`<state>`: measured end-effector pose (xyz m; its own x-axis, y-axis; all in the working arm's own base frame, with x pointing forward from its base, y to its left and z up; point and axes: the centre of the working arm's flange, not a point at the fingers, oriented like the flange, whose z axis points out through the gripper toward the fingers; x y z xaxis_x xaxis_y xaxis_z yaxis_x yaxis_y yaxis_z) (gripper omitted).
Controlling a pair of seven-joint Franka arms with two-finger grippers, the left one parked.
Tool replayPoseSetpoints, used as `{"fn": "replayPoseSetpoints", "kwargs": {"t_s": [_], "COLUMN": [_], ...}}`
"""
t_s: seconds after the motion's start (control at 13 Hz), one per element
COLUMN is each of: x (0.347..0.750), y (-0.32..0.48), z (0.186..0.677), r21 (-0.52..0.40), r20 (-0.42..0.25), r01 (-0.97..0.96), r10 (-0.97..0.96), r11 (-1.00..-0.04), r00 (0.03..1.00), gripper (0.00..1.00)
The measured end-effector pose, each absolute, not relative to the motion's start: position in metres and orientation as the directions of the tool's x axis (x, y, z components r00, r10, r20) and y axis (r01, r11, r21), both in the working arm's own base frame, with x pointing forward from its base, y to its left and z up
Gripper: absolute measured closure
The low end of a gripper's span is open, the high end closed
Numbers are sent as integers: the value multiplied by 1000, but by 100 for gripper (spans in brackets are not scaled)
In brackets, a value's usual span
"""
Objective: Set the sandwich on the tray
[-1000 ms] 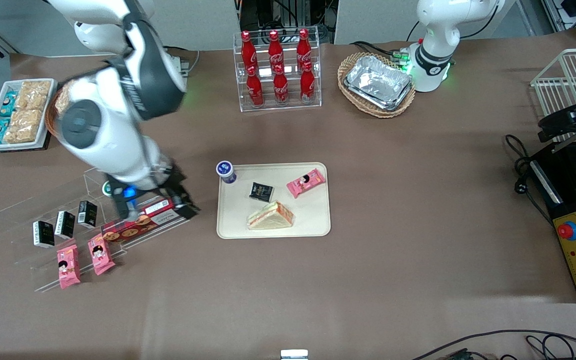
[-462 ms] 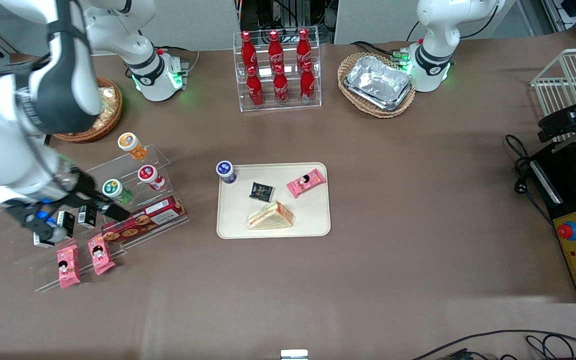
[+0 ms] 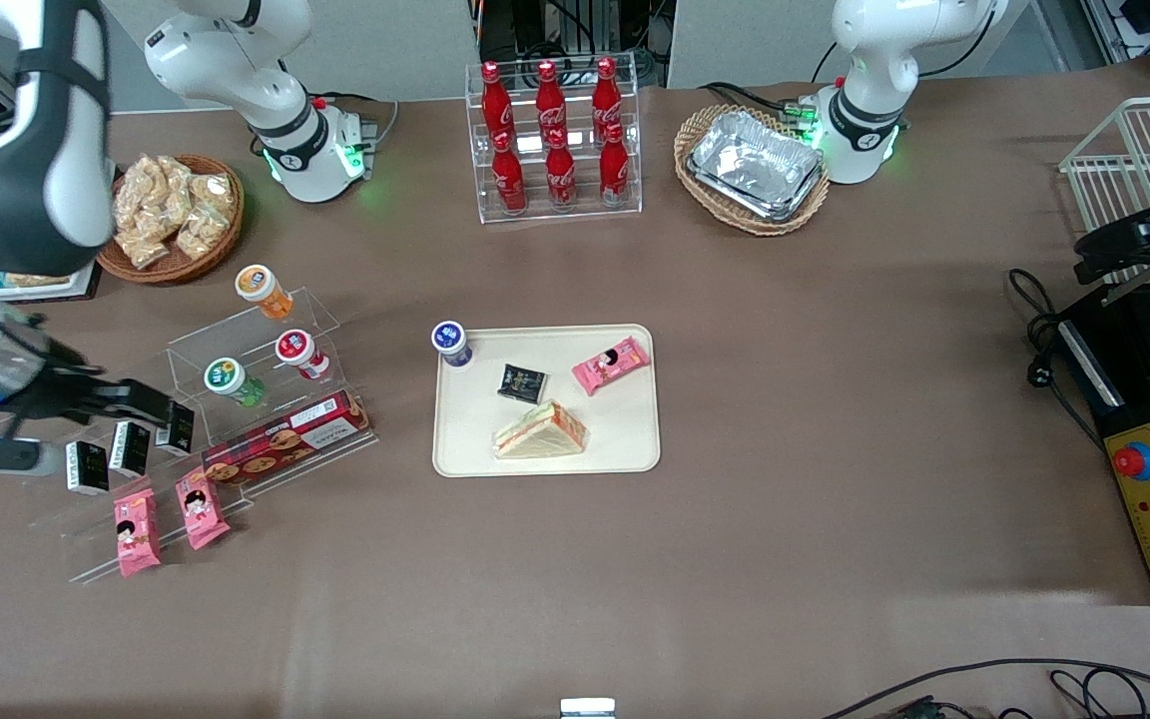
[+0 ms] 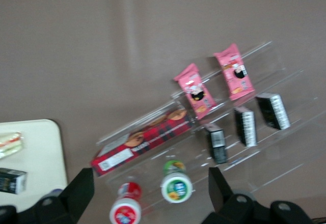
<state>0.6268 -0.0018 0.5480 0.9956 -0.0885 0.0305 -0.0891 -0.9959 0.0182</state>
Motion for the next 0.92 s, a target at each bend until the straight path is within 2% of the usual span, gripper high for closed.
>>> {"fn": "replayPoseSetpoints", "kwargs": {"t_s": [0.23,0.69,0.92], "x": [624,622,619], "y": [-55,-61,-87], "z": [550,562,566], "r21": [4,-11,35], "r20": [34,61,63], "r01": [-84,-88,-68], "r10": [-84,-88,-66], "r11": [-996,-996,-997], "r00": [996,994,996], "gripper": [0,0,0]}}
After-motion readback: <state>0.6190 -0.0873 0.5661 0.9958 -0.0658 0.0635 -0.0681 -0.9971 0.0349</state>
